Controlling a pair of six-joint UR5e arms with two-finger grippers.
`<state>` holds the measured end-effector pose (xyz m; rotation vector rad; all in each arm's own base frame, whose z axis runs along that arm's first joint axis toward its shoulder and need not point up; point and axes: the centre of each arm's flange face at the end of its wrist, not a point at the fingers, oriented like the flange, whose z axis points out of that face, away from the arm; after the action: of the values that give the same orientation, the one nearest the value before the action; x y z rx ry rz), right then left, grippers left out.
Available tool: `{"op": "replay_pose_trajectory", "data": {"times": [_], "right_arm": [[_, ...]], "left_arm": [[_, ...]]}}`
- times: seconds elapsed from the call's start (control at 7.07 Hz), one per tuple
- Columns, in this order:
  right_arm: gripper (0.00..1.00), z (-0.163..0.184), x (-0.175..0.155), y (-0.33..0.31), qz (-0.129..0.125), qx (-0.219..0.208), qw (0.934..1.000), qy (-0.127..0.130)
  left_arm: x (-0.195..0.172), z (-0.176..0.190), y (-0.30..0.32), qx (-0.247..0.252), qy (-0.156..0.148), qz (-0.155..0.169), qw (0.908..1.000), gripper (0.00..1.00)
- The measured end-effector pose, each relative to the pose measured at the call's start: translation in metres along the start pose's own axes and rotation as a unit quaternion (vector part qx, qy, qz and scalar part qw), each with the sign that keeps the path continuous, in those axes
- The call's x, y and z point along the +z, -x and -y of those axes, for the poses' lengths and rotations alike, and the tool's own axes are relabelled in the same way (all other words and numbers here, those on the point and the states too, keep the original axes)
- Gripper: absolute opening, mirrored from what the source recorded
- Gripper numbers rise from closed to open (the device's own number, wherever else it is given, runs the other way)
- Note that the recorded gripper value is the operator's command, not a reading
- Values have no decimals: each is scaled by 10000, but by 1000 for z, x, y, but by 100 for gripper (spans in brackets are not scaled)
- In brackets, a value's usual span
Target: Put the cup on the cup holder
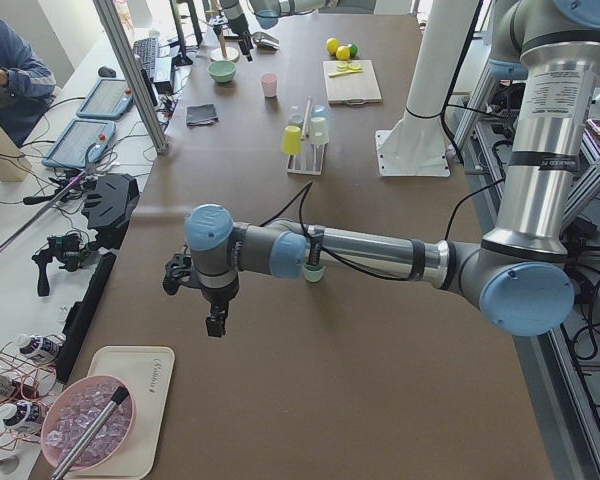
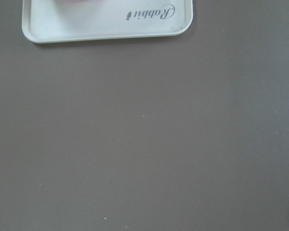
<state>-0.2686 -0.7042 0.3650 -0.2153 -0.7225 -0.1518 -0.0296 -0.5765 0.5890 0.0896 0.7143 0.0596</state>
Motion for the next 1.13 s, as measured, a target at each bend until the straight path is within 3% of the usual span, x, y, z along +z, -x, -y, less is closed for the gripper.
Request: {"op": "replay_pose_trajectory", "data": {"times": [0.14, 0.42, 0.71, 1.13], "right_arm": [[100, 9, 13, 9, 34, -63, 9999, 86], [100, 19, 43, 24, 55, -223, 9992, 337], [100, 36, 65, 26, 59, -541, 9964, 646], [100, 68, 86, 20, -12, -731, 9915, 1075]], "left_arm": [[14, 41, -26, 73, 292, 220, 9993, 98], [21, 86, -72, 123, 735, 470, 9961, 98], [32, 105, -129, 212, 1222, 518, 9909, 98], [89, 97, -213, 651, 1858, 574, 9787, 98]]}}
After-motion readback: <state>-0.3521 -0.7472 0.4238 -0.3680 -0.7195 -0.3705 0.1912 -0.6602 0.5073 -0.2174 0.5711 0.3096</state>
